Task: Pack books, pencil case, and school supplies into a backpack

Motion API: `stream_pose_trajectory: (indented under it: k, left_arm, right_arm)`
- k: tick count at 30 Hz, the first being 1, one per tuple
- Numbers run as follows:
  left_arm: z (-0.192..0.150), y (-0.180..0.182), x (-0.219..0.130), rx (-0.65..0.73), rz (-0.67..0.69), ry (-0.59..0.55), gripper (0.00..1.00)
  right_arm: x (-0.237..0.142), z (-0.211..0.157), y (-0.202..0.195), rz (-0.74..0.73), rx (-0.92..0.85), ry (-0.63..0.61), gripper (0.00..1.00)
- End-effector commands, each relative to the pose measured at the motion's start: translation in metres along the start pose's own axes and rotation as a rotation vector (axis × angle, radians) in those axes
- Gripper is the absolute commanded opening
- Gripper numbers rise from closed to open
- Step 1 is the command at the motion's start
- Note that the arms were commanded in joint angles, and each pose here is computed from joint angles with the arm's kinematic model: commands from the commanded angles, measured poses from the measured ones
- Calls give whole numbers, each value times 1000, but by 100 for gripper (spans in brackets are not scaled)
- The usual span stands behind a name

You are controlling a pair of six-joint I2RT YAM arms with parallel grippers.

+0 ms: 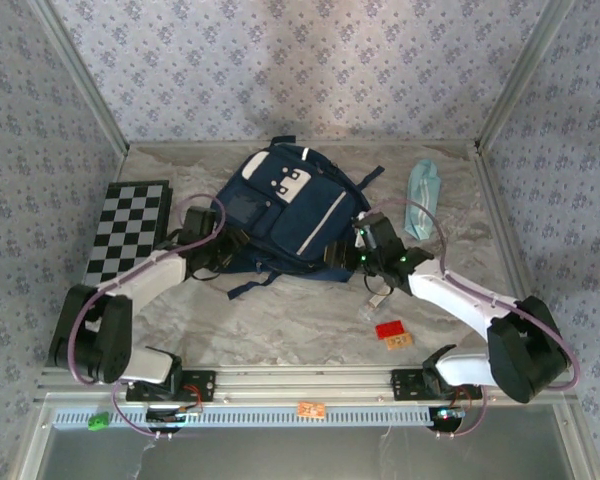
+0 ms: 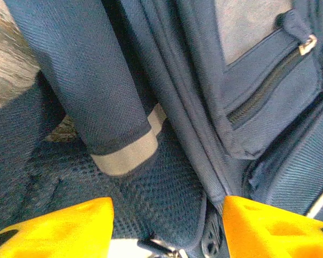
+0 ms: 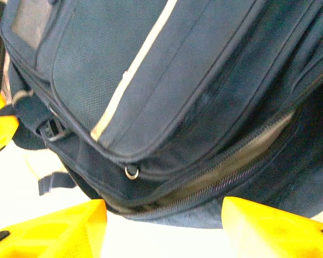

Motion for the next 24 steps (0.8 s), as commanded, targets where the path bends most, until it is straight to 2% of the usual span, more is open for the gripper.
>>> stream_pose_trajectory:
  k: [1,4,12,15,18,24]
  left_arm:
    - [1,-4,17,-74,-46,40,57]
    - [2,-2,34,-107,-44,65,55]
    - [2,-9,49,-157,-91,101,14]
    - [-3,-14,43,-166,-113,109,4]
    - [-11,-23,32,-182,-156,116,0]
    - [-25,-44,6,-198,-246,131,0]
  right_arm:
    - [-4,-10,0,-22,19,2,60]
    - [-4,-17,2,-34,15,4,60]
    - [-1,-26,24,-105,-79,1,60]
    - [3,-28,41,-125,-126,-5,60]
    - [14,-32,61,-134,-156,32,60]
    - [42,-42,113,-53,-232,62,57]
Point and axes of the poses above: each hand's point on the last joint's axis, 136 mm out from that joint toward the fingers, its own x axis out along the fingers, its own y axis along the line the jaws close on, z = x × y, the point moved 8 cm from there along -x, back along the fingers, and after that the axes turned 7 degrees about -x, right-handed, at the moved point
